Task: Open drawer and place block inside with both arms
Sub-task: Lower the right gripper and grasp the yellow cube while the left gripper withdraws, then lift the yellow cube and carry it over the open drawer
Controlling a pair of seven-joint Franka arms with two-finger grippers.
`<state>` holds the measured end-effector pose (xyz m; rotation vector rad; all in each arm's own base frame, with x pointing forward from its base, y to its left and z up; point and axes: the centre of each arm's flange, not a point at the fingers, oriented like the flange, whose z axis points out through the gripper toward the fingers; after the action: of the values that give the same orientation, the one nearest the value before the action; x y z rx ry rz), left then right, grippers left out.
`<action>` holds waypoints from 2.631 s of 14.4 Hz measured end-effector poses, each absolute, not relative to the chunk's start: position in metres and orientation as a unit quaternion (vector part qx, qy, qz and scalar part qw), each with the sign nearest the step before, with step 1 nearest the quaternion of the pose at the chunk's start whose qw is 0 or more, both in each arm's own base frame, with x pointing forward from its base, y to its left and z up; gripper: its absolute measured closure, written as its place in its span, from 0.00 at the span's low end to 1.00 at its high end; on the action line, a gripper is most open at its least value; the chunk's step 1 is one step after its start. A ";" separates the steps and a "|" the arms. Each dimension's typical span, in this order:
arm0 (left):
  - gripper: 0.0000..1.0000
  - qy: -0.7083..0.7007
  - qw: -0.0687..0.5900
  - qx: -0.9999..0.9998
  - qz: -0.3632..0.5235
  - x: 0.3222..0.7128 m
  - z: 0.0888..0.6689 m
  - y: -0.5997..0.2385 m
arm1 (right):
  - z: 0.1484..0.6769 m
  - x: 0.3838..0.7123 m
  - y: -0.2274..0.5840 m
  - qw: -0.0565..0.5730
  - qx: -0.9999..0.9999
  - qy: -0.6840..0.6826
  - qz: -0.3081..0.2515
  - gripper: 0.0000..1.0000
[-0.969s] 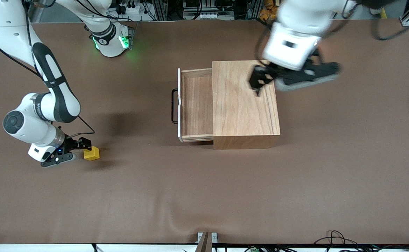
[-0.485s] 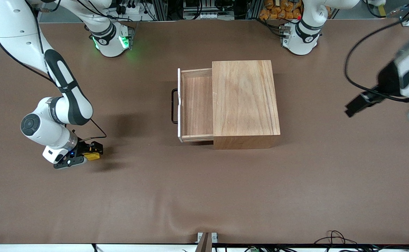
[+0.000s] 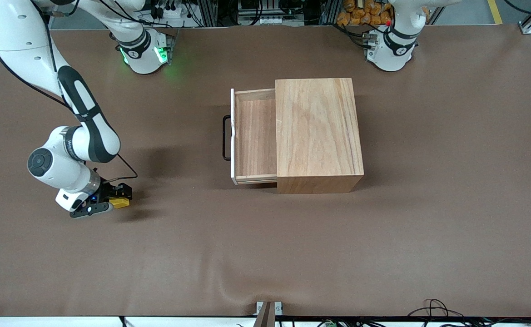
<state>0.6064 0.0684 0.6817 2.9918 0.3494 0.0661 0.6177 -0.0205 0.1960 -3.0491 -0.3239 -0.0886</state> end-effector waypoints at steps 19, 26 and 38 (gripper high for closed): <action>0.00 0.012 0.010 1.000 -0.026 0.515 0.648 -0.037 | 0.364 0.579 0.144 0.044 -0.996 0.069 0.018 0.44; 0.00 0.006 -0.004 1.000 -0.004 0.471 0.668 -0.033 | 0.387 0.532 0.287 0.036 -0.964 0.263 0.031 0.44; 0.00 0.039 -0.004 0.999 0.001 0.481 0.659 0.006 | 0.418 0.487 0.386 0.031 -0.793 0.606 0.043 0.44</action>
<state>0.4812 0.0061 0.6587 3.1481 0.1222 0.0017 0.4875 0.3862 0.4175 -2.4437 1.8679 0.1317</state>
